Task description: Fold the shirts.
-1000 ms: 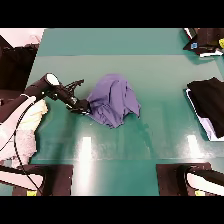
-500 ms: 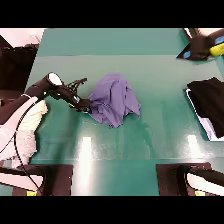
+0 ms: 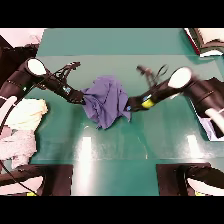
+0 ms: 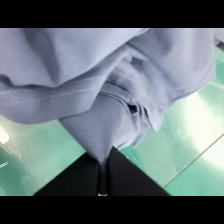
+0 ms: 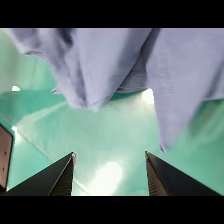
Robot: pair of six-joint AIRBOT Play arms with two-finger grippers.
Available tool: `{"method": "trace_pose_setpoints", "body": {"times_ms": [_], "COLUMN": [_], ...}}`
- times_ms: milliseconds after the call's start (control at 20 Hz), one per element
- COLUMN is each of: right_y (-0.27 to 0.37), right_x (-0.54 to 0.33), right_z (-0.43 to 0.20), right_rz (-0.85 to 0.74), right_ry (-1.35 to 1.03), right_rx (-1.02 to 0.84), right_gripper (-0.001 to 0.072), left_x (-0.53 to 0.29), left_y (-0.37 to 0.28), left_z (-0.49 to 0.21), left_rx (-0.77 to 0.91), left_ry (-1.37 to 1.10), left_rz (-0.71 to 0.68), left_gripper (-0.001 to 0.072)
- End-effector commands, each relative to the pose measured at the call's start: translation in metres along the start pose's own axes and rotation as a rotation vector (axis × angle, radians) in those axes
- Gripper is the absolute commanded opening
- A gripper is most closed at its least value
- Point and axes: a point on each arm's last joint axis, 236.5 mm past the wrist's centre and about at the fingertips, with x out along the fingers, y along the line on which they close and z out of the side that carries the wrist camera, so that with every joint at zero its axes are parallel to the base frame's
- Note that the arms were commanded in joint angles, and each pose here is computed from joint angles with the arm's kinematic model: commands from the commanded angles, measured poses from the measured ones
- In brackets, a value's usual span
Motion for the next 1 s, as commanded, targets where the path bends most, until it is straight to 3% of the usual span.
{"method": "trace_pose_setpoints", "body": {"times_ms": [0, 200, 250, 300, 350, 400, 500, 650, 950], "right_y": [0.006, 0.021, 0.024, 0.027, 0.030, 0.033, 0.027, -0.024, -0.102], "right_x": [0.062, 0.095, 0.099, 0.101, 0.101, 0.097, 0.073, -0.004, -0.160], "right_z": [-0.010, 0.006, 0.011, 0.019, 0.025, 0.029, 0.028, 0.018, -0.020], "right_rz": [0.051, 0.090, 0.090, 0.087, 0.087, 0.088, 0.048, -0.142, -0.322], "right_ry": [-0.034, -0.083, -0.102, -0.125, -0.144, -0.153, -0.136, -0.149, -0.409], "right_rx": [0.068, 0.079, 0.072, 0.057, 0.023, -0.021, -0.097, -0.125, 0.055], "right_gripper": [0.0510, 0.0498, 0.0414, 0.0276, 0.0087, 0.0014, 0.0012, 0.0012, 0.0012], "left_x": [-0.007, -0.007, -0.007, -0.007, -0.007, -0.007, -0.018, -0.067, -0.122], "left_y": [-0.003, -0.003, -0.003, -0.003, -0.003, -0.003, 0.009, 0.025, 0.028], "left_z": [0.001, 0.001, 0.001, 0.001, 0.001, -0.001, -0.011, -0.005, 0.000], "left_rx": [0.010, 0.010, 0.010, 0.010, 0.010, 0.012, 0.020, 0.017, 0.001], "left_ry": [-0.015, -0.015, -0.015, -0.015, -0.014, -0.006, 0.026, -0.062, -0.213], "left_rz": [0.007, 0.007, 0.007, 0.007, 0.006, 0.006, 0.056, 0.136, 0.188], "left_gripper": [0.0027, 0.0026, 0.0027, 0.0026, 0.0026, 0.0026, 0.0026, 0.0026, 0.0026]}}
